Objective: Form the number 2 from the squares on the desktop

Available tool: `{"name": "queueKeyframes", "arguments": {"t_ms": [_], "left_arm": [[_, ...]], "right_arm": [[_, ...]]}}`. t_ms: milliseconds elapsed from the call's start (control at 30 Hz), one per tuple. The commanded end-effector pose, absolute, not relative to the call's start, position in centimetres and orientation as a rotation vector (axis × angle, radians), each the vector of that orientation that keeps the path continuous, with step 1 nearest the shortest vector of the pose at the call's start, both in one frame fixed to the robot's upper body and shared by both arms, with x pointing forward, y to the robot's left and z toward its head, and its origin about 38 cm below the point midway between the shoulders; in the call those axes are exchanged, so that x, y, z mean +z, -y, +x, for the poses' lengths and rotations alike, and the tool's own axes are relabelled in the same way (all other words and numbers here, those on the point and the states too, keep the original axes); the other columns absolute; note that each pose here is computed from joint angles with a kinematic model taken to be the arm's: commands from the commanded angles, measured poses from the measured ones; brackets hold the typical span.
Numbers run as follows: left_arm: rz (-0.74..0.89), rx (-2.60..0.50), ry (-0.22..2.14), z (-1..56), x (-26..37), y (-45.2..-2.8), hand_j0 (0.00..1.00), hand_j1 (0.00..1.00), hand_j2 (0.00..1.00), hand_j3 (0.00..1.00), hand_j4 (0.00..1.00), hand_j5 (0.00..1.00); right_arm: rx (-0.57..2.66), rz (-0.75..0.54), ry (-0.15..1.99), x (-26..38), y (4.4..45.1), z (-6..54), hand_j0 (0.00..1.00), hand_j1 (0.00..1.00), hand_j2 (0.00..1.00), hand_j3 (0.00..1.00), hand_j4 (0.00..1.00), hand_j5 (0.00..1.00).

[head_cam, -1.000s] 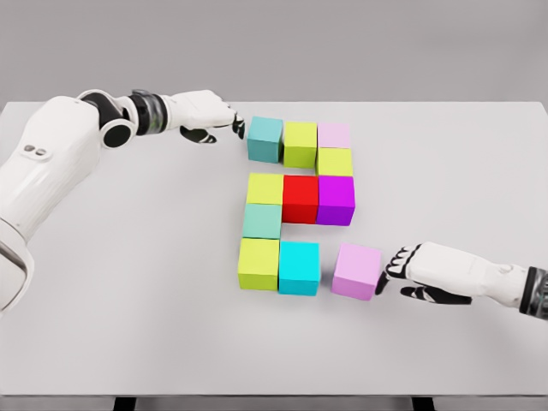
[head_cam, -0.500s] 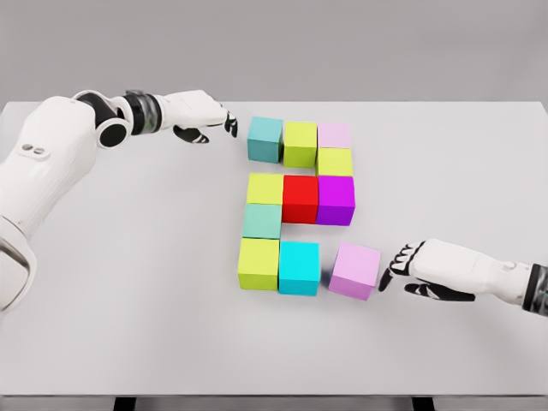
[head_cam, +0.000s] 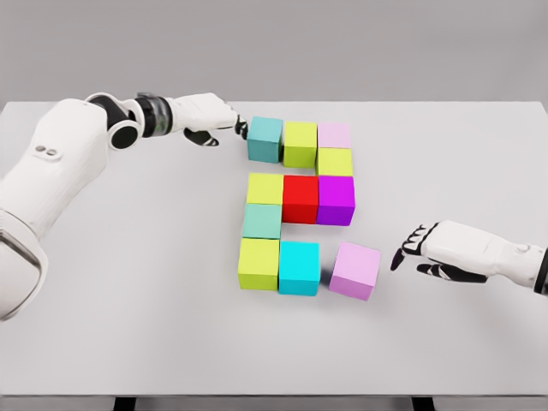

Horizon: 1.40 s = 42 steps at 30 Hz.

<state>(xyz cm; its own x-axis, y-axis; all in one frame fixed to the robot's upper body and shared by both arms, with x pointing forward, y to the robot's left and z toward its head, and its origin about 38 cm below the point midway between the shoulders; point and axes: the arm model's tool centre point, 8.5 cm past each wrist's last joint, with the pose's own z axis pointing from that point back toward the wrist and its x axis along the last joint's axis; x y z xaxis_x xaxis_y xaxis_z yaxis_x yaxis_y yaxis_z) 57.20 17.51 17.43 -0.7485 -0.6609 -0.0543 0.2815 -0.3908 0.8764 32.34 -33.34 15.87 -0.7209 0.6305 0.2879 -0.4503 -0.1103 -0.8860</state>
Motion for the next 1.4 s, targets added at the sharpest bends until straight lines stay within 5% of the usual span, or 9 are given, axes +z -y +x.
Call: {"name": "queueKeyframes", "arguments": {"t_ms": [0,700,1367], "left_arm": [[0.535,-2.151,1.268,57.2,17.7,-17.1,0.67,0.67,0.67,0.67,0.67,0.67],[0.578,-2.088,1.263,57.7,18.8,-20.2,0.72,0.72,0.72,0.72,0.72,0.72],[0.539,-2.120,1.257,57.3,17.7,-18.5,0.72,0.72,0.72,0.72,0.72,0.72]], "right_arm": [[1.898,-0.203,1.436,15.8,33.4,32.4,0.58,0.58,0.58,0.58,0.58,0.58],[1.920,-0.232,1.454,15.6,32.0,32.9,0.58,0.58,0.58,0.58,0.58,0.58],[1.942,-0.211,1.468,15.2,30.7,32.9,0.58,0.58,0.58,0.58,0.58,0.58]]}}
